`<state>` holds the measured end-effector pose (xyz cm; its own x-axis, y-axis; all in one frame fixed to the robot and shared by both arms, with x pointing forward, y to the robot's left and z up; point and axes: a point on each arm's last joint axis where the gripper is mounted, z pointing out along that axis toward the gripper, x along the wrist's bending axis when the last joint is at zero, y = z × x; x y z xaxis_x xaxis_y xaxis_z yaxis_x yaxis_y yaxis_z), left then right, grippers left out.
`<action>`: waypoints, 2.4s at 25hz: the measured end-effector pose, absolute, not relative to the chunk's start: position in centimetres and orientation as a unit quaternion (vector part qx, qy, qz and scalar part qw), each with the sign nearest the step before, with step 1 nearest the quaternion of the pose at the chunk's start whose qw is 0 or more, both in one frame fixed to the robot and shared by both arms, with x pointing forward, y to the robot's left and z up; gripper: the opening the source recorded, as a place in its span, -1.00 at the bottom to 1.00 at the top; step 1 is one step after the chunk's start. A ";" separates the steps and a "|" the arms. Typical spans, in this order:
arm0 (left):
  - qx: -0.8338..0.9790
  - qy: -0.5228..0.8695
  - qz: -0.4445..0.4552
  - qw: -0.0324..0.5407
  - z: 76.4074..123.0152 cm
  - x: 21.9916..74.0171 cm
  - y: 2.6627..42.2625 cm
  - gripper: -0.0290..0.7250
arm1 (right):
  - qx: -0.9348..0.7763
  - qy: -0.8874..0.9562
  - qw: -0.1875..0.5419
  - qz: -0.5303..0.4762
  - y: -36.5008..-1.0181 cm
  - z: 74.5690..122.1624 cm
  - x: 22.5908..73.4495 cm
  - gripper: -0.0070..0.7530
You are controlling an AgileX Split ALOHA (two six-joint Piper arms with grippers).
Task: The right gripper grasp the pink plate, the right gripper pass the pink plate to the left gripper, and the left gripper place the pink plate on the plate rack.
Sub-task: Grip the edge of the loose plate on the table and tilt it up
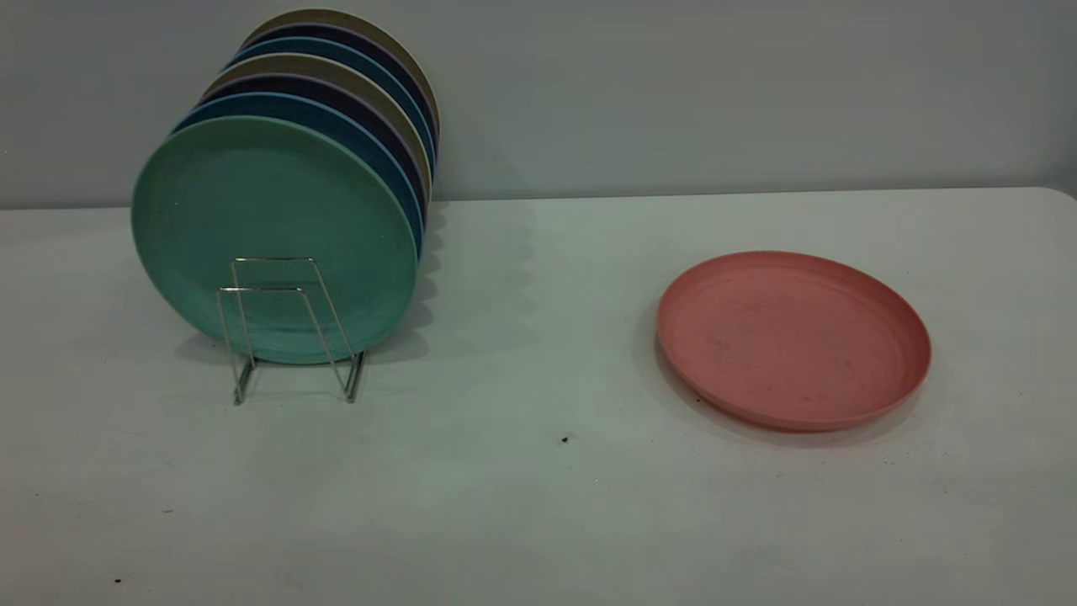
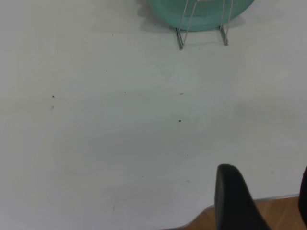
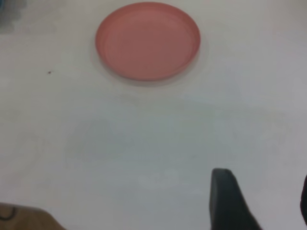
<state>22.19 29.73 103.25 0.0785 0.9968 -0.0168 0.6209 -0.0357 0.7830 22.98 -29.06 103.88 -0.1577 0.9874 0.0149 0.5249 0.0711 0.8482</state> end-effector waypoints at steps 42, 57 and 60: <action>0.648 0.626 0.283 0.328 103.3 22.2 29.7 0.03 | 0.569 0.663 0.301 0.383 -28.8 103.9 23.0 0.03; 0.698 0.647 0.215 0.217 109.5 36.0 29.7 0.55 | 0.618 0.693 0.159 0.336 -27.1 106.3 35.5 0.33; 0.718 0.628 0.206 0.217 109.4 40.0 29.4 0.56 | 0.625 0.690 0.128 0.342 -26.5 105.1 38.8 0.34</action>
